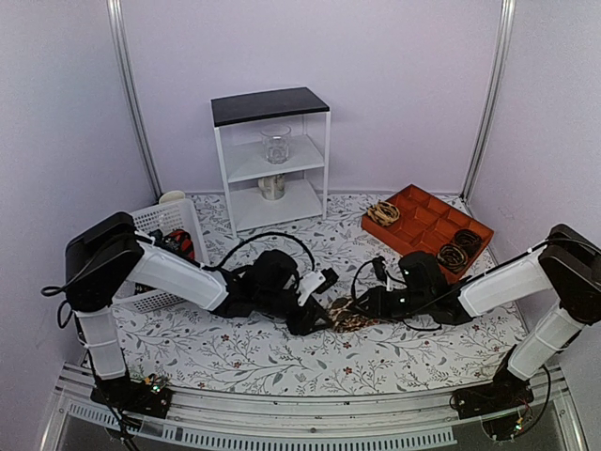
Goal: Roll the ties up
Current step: Roll the tie at the center of the board.
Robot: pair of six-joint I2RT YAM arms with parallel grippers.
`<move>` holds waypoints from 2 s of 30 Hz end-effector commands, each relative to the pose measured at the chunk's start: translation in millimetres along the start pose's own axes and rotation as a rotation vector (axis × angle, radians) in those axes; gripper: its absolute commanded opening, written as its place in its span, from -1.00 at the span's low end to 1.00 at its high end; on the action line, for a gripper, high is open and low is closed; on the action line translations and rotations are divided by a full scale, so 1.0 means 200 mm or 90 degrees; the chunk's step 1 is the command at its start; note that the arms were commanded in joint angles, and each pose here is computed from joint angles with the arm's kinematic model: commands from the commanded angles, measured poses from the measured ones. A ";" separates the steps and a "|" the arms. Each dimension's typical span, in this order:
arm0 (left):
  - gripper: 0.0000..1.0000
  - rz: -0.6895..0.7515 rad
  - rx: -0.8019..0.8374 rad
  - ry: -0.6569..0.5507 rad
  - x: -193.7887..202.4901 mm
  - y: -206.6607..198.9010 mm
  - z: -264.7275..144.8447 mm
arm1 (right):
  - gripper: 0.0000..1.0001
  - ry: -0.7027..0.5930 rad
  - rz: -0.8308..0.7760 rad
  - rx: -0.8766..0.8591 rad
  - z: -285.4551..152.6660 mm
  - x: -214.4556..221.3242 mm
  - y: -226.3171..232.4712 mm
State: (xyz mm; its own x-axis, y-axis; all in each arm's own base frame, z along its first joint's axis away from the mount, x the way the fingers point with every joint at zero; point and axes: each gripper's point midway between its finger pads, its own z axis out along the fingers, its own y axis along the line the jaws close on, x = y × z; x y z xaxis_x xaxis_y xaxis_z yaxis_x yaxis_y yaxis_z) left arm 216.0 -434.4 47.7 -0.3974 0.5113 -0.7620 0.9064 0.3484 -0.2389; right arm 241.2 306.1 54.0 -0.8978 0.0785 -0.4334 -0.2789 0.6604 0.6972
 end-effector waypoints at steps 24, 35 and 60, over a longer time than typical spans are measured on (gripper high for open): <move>-0.68 -0.059 -0.142 -0.039 0.28 0.12 -0.32 | -0.38 0.019 0.066 -0.024 0.18 0.14 0.10; -0.99 -0.050 -0.099 -0.041 0.18 0.08 -0.16 | -0.48 0.020 0.046 -0.002 0.14 0.16 0.05; -1.00 -0.035 -0.066 -0.048 0.08 0.02 -0.08 | 0.04 -0.006 -0.006 -0.010 0.02 0.00 0.21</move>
State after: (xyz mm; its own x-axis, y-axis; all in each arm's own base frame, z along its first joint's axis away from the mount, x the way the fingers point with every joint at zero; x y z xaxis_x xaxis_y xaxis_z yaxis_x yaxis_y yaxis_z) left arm 216.0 -402.2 42.3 -0.4443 0.4258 -0.7883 0.8497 0.4791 -0.2201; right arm 228.5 326.7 71.8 -0.8954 0.1037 -0.4329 -0.2650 0.6574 0.7054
